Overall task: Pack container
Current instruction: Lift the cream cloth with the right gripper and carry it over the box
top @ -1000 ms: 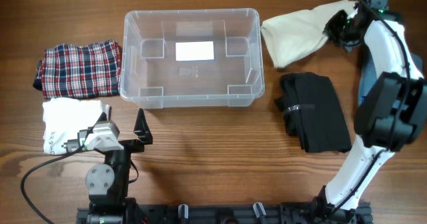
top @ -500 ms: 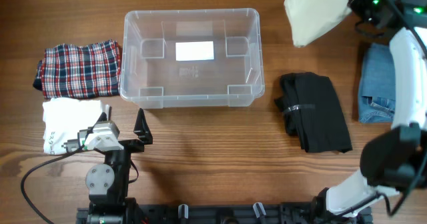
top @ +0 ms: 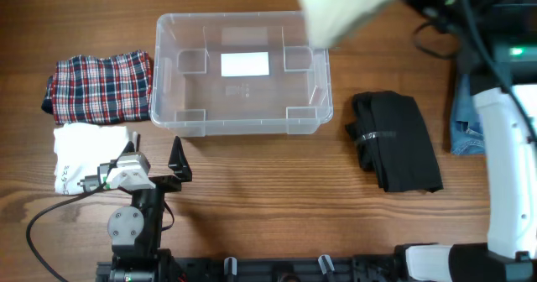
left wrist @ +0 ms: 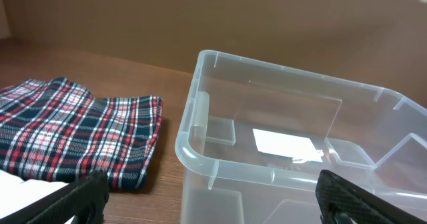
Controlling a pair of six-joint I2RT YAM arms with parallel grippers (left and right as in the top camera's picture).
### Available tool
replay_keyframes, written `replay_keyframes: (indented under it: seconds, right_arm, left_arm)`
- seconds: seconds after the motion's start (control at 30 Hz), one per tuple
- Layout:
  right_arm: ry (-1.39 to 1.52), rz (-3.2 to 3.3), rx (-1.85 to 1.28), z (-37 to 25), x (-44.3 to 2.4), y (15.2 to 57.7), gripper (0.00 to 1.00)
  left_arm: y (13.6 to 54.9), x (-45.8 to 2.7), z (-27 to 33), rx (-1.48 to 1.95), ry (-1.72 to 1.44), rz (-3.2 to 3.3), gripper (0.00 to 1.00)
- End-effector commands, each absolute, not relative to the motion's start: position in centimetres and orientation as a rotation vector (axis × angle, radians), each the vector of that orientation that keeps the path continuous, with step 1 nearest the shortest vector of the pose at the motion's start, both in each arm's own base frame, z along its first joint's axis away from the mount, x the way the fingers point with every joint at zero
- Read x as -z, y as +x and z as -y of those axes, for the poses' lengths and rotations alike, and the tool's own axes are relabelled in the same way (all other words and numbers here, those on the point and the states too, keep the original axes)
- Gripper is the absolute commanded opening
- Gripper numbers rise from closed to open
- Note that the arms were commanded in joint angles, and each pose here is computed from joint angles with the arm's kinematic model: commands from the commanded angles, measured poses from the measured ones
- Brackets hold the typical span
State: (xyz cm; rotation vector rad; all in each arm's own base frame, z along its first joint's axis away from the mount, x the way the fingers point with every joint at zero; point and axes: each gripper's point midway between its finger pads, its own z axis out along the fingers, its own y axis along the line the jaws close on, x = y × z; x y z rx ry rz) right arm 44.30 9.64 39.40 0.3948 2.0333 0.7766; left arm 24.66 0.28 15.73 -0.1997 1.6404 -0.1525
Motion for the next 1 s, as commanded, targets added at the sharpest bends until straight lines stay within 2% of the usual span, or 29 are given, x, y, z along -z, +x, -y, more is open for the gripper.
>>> replay_keyframes:
  seconds: [0.0, 0.2, 0.43, 0.63, 0.97]
  right_arm:
    - [0.514, -1.961, -0.841, -13.4, -41.6, 42.8, 0.04]
    - [0.744, -1.93, -0.895, -20.3, -40.3, 41.2, 0.04]
    - [0.73, -1.976, -0.967, -29.7, -35.8, 42.2, 0.04]
    - [0.737, -2.077, -0.891, -32.2, -30.0, 43.8, 0.04]
    - [0.883, -2.175, -0.822, -33.1, -23.5, 44.3, 0.04]
  left_arm:
    - [24.7, -15.6, -0.4, 0.152, -0.21, -1.637, 1.0]
    - [24.7, -15.6, -0.4, 0.152, -0.21, -1.637, 1.0]
    - [24.7, -15.6, -0.4, 0.152, -0.21, -1.637, 1.0]
    - [24.7, -15.6, -0.4, 0.152, -0.21, -1.637, 1.0]
    - [24.7, -15.6, -0.4, 0.152, -0.21, -1.637, 1.0]
